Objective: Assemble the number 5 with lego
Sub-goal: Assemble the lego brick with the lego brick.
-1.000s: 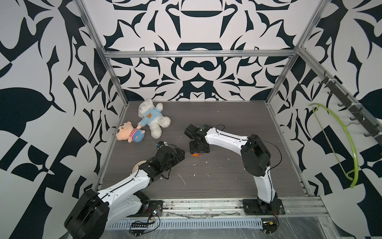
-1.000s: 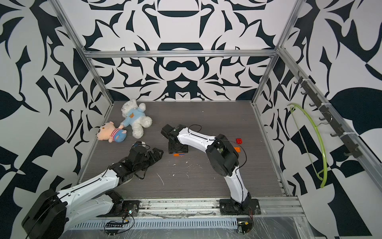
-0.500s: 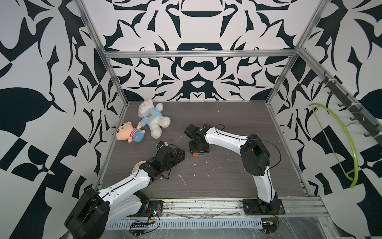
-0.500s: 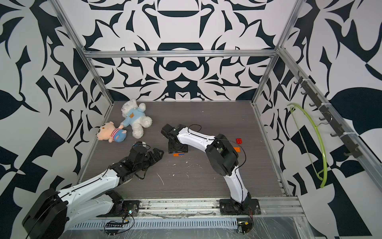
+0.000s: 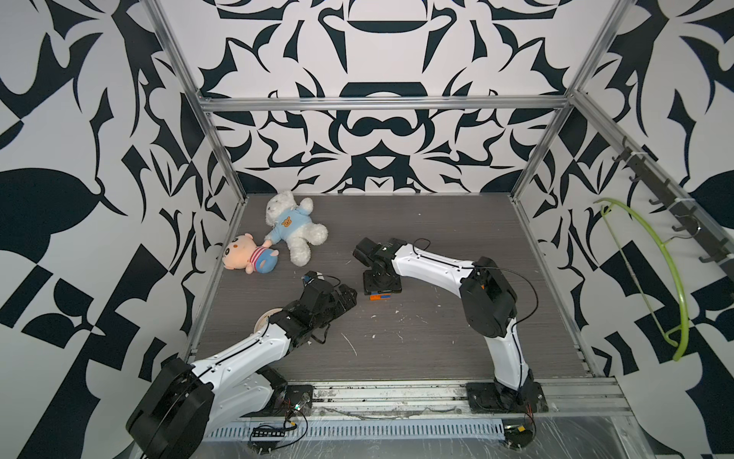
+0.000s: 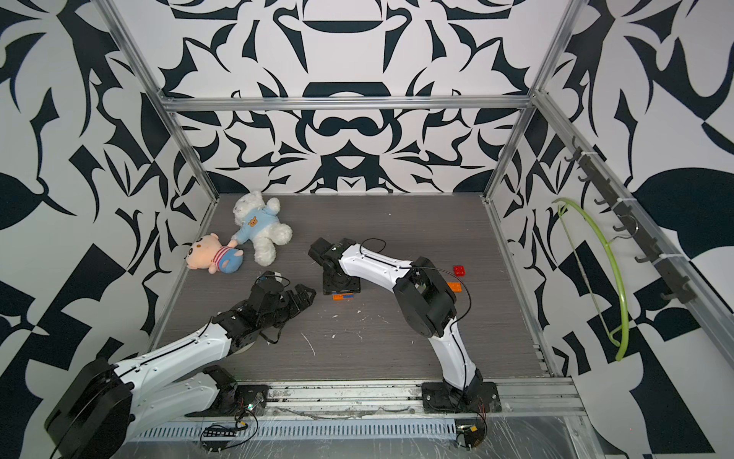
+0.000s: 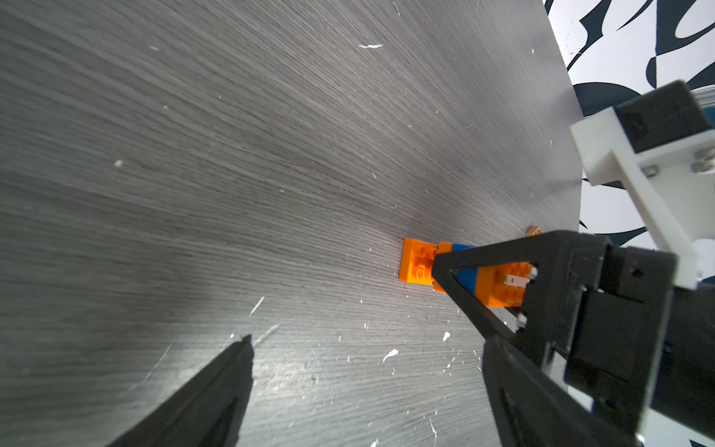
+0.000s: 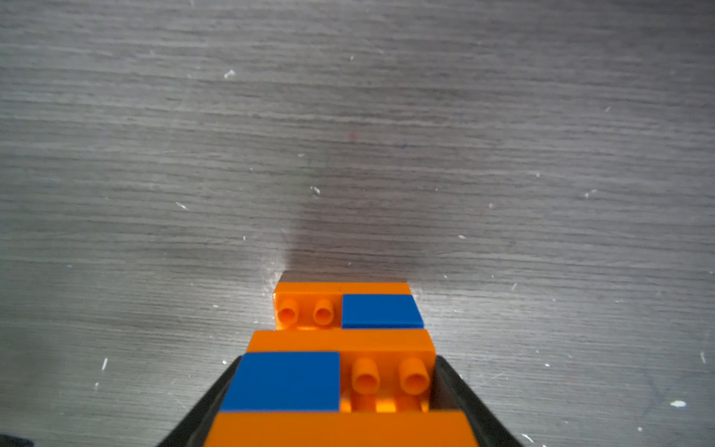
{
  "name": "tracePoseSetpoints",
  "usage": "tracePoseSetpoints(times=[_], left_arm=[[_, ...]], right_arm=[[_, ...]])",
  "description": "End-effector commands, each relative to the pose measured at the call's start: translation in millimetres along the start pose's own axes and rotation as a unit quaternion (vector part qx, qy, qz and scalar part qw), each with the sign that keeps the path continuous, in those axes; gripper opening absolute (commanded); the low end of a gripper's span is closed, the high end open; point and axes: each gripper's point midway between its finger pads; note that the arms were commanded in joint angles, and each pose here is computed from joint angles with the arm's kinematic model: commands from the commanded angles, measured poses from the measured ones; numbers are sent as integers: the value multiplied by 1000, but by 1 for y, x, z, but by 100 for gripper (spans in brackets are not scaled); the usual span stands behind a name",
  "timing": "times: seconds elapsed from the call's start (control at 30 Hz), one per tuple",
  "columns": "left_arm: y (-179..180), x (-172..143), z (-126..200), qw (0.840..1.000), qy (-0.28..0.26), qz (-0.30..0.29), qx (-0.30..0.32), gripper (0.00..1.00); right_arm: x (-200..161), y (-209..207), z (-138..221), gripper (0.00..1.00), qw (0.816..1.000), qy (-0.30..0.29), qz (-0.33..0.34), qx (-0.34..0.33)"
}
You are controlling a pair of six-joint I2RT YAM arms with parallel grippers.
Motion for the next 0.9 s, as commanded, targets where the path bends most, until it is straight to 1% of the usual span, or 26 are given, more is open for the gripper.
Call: tracePoseSetpoints(times=[0.0,0.2,0.87], left_arm=[[-12,5,2,1000,-5,1,-13,99],[-12,4,1,1000,-3,1,-11,99],[-11,3,6,1000,-2,4,-16,99]], right_arm=[[-7,-4,-9,62,1000,17,10,-16],[-10,-6,-12,62,999,23,13,-21],[-8,-3,-3,63,1000,11,19,-20]])
Point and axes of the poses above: each gripper's point midway between its finger pads, its own z axis back along the fingers, its own y axis along the line the jaws close on, x = y × z, and after that the axes turned 10 degrees about z, right-handed
